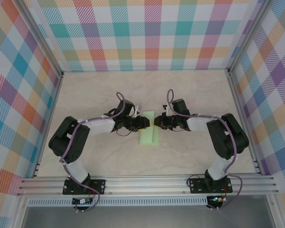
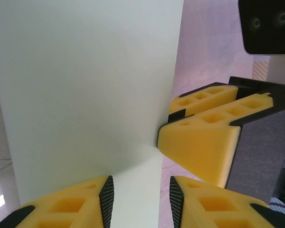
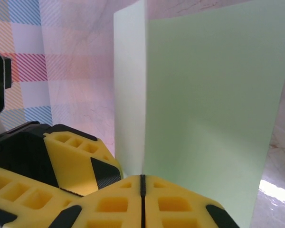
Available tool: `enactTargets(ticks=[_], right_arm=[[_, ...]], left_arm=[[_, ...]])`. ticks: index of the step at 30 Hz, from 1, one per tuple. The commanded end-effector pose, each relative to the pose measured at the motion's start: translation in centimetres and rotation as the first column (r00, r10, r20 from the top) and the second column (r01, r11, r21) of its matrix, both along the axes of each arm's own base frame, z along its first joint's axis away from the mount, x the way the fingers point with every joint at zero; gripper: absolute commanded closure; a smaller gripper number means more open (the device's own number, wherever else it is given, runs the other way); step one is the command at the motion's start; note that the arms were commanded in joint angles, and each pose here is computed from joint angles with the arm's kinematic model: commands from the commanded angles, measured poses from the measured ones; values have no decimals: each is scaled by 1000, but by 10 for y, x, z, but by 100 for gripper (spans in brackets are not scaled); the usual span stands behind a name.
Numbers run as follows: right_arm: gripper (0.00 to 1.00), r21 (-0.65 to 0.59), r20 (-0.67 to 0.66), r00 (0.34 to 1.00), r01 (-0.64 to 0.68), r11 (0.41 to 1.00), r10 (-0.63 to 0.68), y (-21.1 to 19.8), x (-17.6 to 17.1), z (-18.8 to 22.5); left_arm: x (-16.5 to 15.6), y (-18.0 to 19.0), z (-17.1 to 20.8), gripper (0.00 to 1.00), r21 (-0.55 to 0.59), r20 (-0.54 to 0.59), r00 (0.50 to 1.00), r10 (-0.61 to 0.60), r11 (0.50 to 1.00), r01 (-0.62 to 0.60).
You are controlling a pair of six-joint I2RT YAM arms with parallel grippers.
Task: Fold a paper plane with a square sheet of paper (fold left side to right side)
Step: First fold in half a square sheet of paper at the center of the table.
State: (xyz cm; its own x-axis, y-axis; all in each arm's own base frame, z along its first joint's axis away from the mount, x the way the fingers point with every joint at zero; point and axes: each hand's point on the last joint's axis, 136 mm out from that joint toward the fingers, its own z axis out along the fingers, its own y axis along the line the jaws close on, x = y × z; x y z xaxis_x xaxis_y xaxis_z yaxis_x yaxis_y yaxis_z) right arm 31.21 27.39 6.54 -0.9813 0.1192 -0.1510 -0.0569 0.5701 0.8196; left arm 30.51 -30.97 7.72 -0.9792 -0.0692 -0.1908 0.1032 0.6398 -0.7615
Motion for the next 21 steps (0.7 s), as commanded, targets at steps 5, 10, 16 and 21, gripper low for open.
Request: enactTargets(ticks=[5,10,16,21], right_arm=[[99,-121,44,999,-17,992,23,-5,12,-1],[98,-208,40,999,-15,978,23,-14,16,-11],[98,-265,-11,1000,-3,964,0,-22,12,-29],[97,-268,-30,1000,-3,963,-5,-23,8,-35]], left_arm=[[4,11,31,46,69,110,994,15,997,-23],[0,41,23,39,225,112,992,57,971,-81],[4,40,5,38,265,77,996,53,962,-72],[13,32,-6,37,280,57,997,42,958,-56]])
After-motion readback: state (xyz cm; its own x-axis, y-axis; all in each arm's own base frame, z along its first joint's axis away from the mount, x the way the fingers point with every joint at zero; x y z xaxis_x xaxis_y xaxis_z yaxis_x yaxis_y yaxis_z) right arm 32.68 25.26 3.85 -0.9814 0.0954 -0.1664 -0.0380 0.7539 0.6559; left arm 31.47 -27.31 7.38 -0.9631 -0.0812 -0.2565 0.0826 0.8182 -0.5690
